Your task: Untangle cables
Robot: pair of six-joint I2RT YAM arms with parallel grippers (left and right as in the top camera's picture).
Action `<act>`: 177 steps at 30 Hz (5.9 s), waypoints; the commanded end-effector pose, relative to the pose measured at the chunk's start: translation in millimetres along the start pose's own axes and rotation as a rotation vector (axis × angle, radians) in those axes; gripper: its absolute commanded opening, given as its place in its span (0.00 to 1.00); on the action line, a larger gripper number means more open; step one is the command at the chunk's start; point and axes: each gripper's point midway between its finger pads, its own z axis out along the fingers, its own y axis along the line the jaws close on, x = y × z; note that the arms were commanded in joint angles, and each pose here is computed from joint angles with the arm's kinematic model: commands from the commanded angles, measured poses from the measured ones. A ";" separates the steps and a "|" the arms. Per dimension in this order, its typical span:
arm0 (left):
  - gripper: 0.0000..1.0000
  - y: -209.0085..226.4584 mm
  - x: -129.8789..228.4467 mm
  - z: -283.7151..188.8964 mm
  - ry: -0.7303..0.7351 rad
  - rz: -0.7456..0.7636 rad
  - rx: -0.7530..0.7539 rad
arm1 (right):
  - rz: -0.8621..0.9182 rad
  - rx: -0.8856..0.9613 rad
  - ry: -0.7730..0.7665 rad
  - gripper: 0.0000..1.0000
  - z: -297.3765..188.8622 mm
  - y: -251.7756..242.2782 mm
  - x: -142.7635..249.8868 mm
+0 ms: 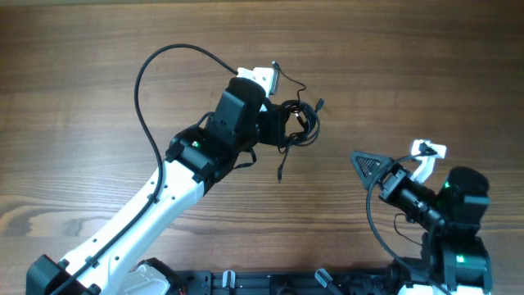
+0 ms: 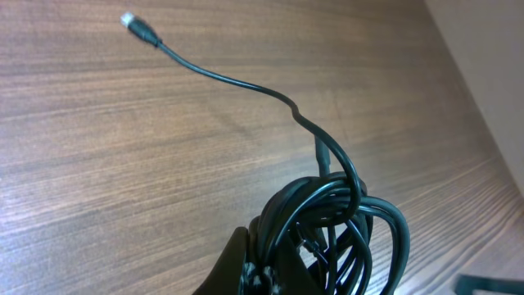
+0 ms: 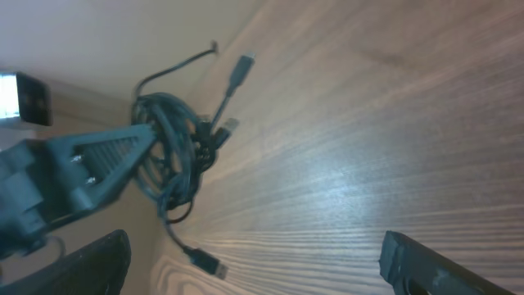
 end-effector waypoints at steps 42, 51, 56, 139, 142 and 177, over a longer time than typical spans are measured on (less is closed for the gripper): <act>0.04 -63.5 4.6 -4.5 -0.065 0.098 0.121 | -0.113 -0.255 0.316 0.36 81.5 56.6 34.8; 0.04 -73.4 -0.2 -6.1 -0.075 -0.123 0.161 | -0.106 -0.254 0.337 0.28 97.0 53.2 38.9; 0.04 -77.8 2.7 -6.6 -0.047 -0.217 0.188 | -0.120 -0.265 0.296 0.15 99.6 57.3 30.6; 0.04 -8.8 -46.9 -9.0 -0.190 -0.171 0.051 | -0.305 -0.060 0.045 0.27 45.0 40.4 4.6; 0.04 -25.1 -38.0 -8.8 -0.141 -0.005 0.130 | -0.216 -0.105 0.000 0.27 44.6 53.8 -6.2; 0.04 -87.7 -22.0 -13.8 -0.133 0.072 0.295 | 0.137 -0.327 0.273 0.05 116.6 68.0 5.5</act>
